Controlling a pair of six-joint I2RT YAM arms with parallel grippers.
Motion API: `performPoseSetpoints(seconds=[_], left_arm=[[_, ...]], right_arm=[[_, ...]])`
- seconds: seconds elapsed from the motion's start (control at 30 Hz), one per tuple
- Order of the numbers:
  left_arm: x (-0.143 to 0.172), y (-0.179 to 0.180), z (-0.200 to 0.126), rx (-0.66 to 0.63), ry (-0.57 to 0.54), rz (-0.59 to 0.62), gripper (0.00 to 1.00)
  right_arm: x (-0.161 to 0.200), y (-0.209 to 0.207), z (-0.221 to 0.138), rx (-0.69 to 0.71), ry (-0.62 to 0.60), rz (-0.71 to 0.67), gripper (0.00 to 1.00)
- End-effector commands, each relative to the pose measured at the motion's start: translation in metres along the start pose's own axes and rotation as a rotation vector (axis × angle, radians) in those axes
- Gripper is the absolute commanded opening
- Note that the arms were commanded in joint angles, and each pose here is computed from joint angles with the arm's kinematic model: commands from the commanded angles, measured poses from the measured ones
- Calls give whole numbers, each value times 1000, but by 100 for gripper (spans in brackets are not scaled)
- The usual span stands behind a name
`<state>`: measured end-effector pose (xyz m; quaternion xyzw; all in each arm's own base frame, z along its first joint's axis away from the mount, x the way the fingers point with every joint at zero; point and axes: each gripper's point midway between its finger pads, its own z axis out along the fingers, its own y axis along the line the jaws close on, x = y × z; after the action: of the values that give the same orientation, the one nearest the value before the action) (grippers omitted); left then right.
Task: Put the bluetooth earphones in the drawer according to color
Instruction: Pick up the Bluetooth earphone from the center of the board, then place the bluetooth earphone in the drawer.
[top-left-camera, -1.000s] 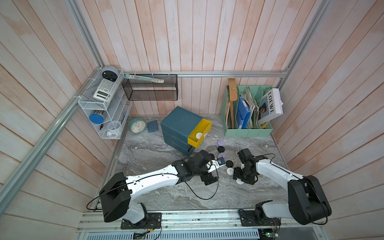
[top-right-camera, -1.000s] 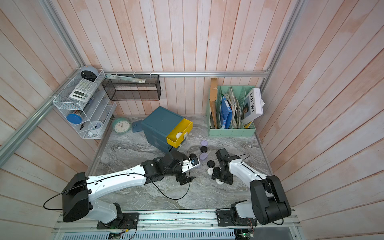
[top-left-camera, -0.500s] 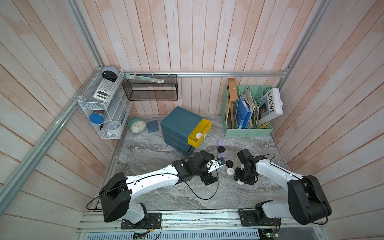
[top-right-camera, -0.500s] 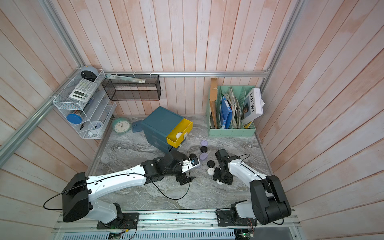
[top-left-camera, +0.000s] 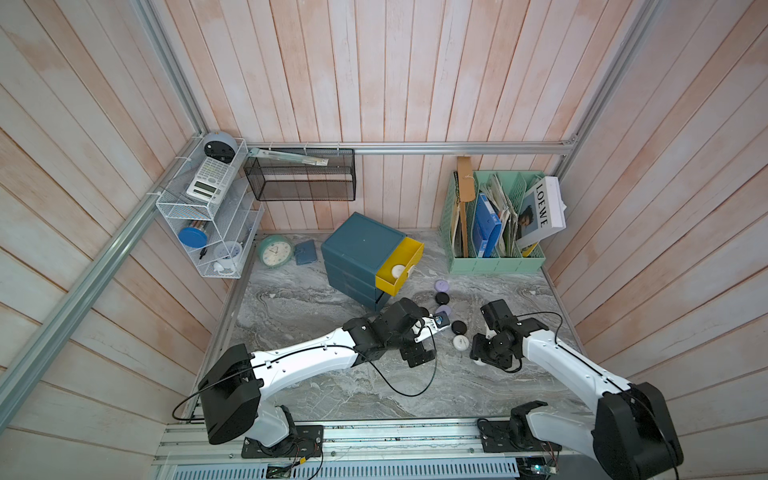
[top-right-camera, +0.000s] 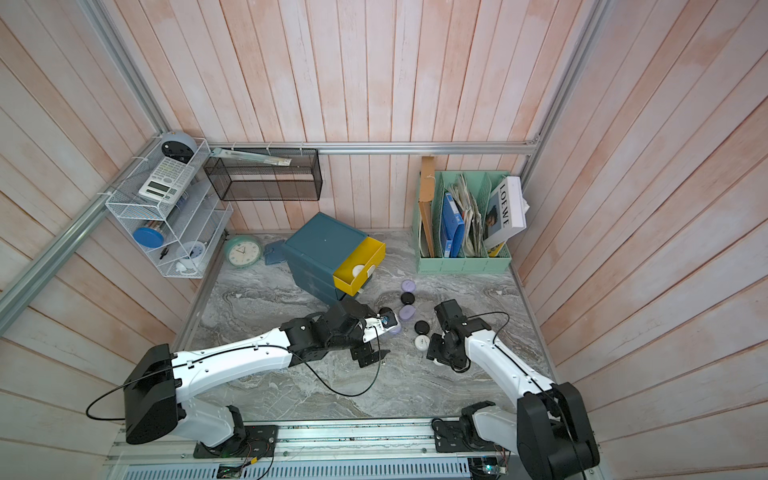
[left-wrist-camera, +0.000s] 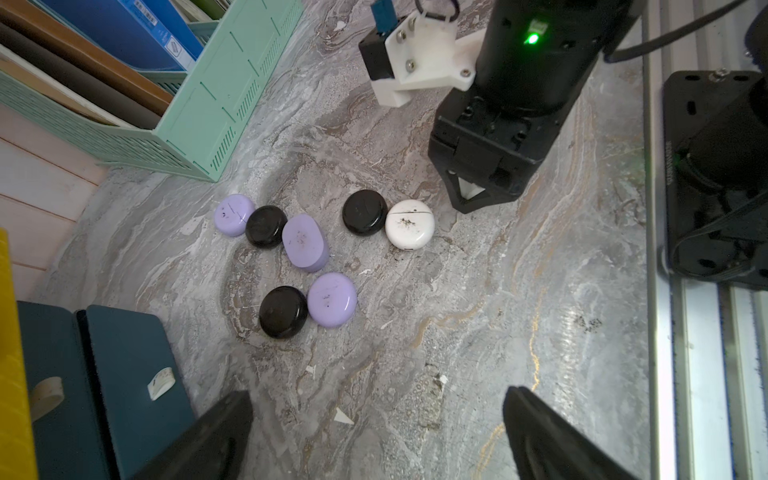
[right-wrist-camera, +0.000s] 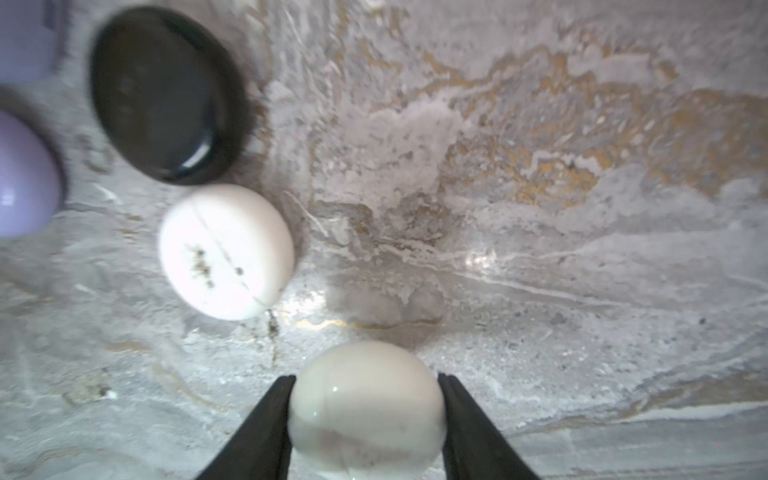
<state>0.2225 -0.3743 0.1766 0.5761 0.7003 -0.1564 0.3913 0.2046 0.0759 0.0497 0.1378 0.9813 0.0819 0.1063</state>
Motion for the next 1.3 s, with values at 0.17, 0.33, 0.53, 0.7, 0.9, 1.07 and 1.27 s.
performPoseSetpoints(seconds=[0.17,0.33,0.53,0.7,0.9,1.07,1.27], left_arm=[[-34,65,-44,-124,-104,-87,100],[-30,90,-63,-188,-120,-128,100],[-29,116,-83,-227,-165,-203,100],[-21,128,-91,-256,-189,-219,100],[-9,153,-107,-322,-230,-275,100],[3,161,-122,-375,-222,-264,100],[13,155,-125,-384,-213,-236,100]], right_arm=[[-72,55,-81,-218,-354,-101,0],[-111,90,-126,-312,-503,-191,0],[-152,150,-168,-442,-557,-314,0],[-160,207,-191,-579,-592,-412,0],[-155,272,-203,-655,-557,-585,0],[-154,311,-190,-661,-493,-667,0],[-157,327,-172,-634,-481,-652,0]])
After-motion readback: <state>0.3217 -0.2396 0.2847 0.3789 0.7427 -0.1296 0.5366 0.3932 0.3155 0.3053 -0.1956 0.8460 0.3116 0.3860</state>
